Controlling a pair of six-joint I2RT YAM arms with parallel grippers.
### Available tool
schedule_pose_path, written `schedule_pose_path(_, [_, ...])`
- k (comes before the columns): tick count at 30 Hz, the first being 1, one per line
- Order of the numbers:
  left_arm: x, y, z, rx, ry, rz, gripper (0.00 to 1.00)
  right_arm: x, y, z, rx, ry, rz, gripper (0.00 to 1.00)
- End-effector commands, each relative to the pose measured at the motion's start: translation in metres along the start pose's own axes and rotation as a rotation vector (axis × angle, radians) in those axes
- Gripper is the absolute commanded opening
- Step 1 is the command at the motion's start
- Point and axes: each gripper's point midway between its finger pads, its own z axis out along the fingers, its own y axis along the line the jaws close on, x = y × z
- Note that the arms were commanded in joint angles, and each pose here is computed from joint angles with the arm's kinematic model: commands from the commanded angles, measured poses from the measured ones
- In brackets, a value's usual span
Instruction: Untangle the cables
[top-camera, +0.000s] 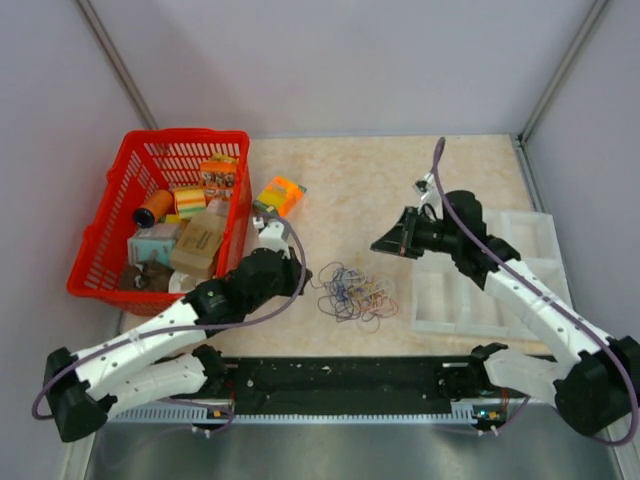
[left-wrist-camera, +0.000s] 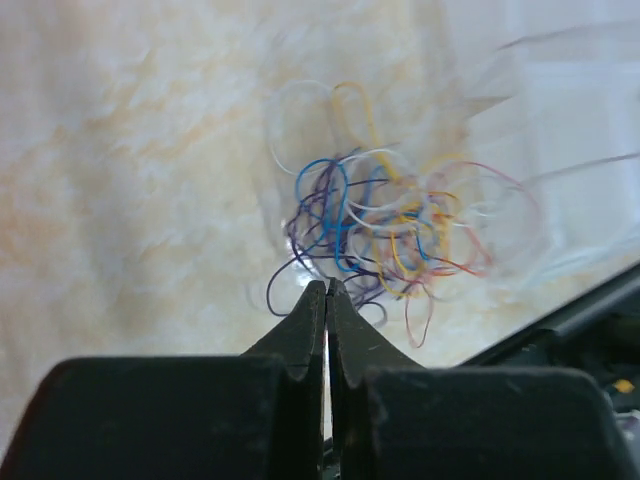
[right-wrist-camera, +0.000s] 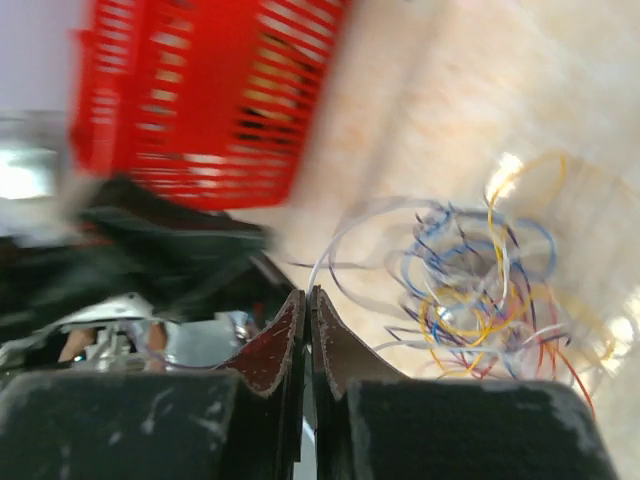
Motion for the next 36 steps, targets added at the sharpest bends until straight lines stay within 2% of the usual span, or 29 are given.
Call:
schedule_pose_path(1, [-0.079,-0.053,-0.066,0.215,-0.183,0.083,0.0,0.01,-0.056,0.007,0.195,0.03,-0.081,0.0])
schedule_pose_path(4, [-0.123,-0.063,-0.111,0.249,-0.305,0.102,0.0,0.014,-0.071,0.008,0.247,0.045,-0.112,0.0])
schedule_pose_path(8, [-0.165,-0.084,-0.159,0.338,-0.422,0.136,0.0,0.031,-0.071,0.018,0.22,0.105,-0.118,0.0])
schedule_pose_path(11, [-0.189,-0.113,-0.193,0.462,-0.465,0.177,0.0,0.052,-0.067,0.026,0.214,0.157,-0.148,0.0])
schedule_pose_path(13, [-0.22,-0.137,-0.238,0.569,-0.548,0.19,0.0,0.068,-0.072,0.032,0.216,0.188,-0.143,0.0])
schedule_pose_path(18, [-0.285,-0.165,-0.333,0.729,-0.799,0.197,0.0,0.111,-0.113,0.046,0.25,0.27,-0.063,0.0])
schedule_pose_path(20, [-0.304,-0.177,-0.346,0.745,-0.844,0.203,0.0,0.122,-0.13,0.047,0.291,0.291,-0.047,0.0])
schedule_pose_path(21, [-0.31,-0.183,-0.346,0.746,-0.842,0.21,0.0,0.125,-0.135,0.047,0.305,0.303,-0.045,0.03])
schedule_pose_path(25, [-0.328,-0.207,-0.343,0.761,-0.811,0.238,0.0,0.114,-0.123,0.042,0.313,0.31,-0.136,0.32])
schedule_pose_path(29, [-0.339,-0.214,-0.34,0.745,-0.828,0.239,0.0,0.071,-0.064,0.024,0.188,0.176,-0.366,0.68])
schedule_pose_path(30, [-0.34,-0.215,-0.34,0.747,-0.831,0.238,0.0,0.062,-0.037,0.024,0.099,0.121,-0.445,0.75])
schedule_pose_path(32, [-0.34,-0.216,-0.338,0.748,-0.83,0.239,0.0,0.06,0.016,0.022,-0.128,0.048,-0.564,0.85])
schedule_pose_path(34, [-0.346,-0.211,-0.335,0.713,-0.843,0.214,0.0,0.072,0.06,0.024,-0.335,0.001,-0.669,0.9])
schedule_pose_path(36, [-0.347,-0.213,-0.336,0.721,-0.848,0.205,0.0,0.077,0.081,0.037,-0.403,-0.05,-0.717,0.9])
